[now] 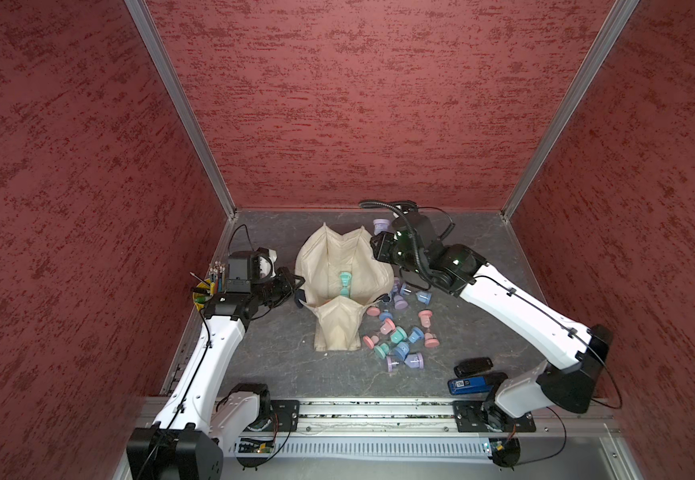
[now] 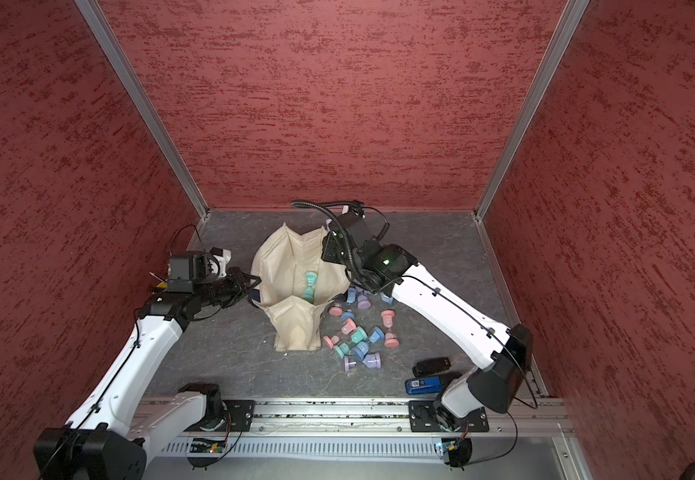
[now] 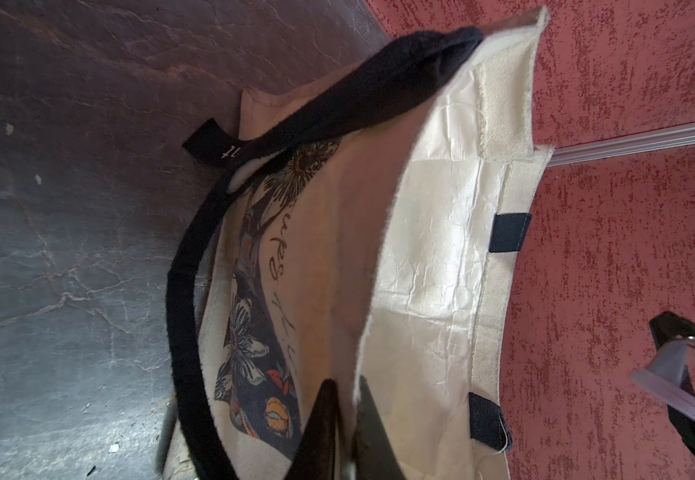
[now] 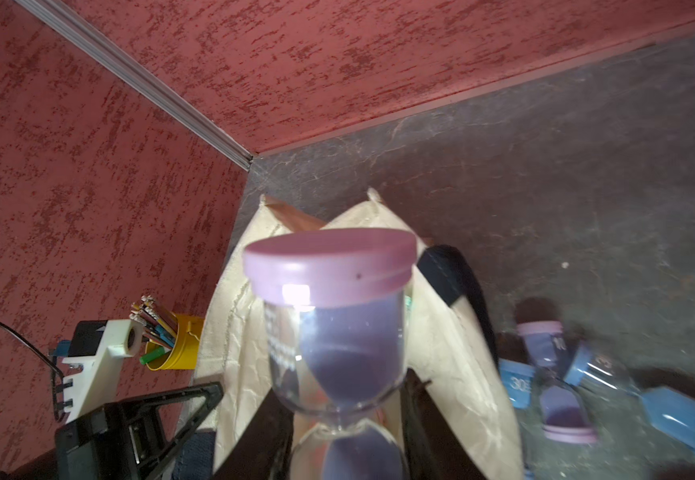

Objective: Put the hourglass into the canvas bag
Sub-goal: Place the hourglass in the canvas bag.

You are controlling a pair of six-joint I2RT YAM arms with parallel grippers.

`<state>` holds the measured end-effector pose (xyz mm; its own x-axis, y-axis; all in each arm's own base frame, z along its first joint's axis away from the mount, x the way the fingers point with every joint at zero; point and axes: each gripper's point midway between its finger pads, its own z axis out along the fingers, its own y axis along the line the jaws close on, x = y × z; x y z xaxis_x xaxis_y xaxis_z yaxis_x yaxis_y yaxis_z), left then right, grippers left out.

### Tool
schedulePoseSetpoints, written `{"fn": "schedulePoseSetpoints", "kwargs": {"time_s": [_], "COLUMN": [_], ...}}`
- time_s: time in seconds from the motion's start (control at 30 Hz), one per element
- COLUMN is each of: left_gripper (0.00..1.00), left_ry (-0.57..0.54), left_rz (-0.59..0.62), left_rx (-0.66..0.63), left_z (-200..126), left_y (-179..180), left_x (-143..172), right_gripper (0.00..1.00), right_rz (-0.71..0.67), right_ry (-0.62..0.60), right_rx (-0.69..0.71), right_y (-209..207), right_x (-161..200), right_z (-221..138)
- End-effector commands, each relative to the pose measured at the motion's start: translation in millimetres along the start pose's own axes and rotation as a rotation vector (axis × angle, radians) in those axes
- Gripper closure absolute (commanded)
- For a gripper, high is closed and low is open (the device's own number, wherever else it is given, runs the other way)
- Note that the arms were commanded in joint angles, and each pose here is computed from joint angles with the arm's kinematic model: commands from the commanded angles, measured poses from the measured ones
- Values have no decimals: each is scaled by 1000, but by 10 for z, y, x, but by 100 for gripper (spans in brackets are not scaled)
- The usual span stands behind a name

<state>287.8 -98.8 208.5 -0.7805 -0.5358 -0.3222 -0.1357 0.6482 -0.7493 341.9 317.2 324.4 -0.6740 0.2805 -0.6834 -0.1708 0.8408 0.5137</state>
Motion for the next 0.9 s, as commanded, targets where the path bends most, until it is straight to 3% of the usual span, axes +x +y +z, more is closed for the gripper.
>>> {"fn": "schedulePoseSetpoints", "kwargs": {"time_s": [0.0,0.53,0.87], "left_gripper": [88,91,92], "left_ry": [6,8,7], "left_rz": [21,35,32], "left_rx": [10,12,17], "left_z": [12,-13,-27], "left_y": [-12,-61,-81], "left_x": [22,5,5], "right_gripper": [100,100,100], "right_rz": [-36,-54,-50], "right_ry": [-8,179,314], "right_rx": [-35,7,25], "right_y": [249,242,145], "right_x": [-13,487,1029], "right_z": [154,886,1256]}}
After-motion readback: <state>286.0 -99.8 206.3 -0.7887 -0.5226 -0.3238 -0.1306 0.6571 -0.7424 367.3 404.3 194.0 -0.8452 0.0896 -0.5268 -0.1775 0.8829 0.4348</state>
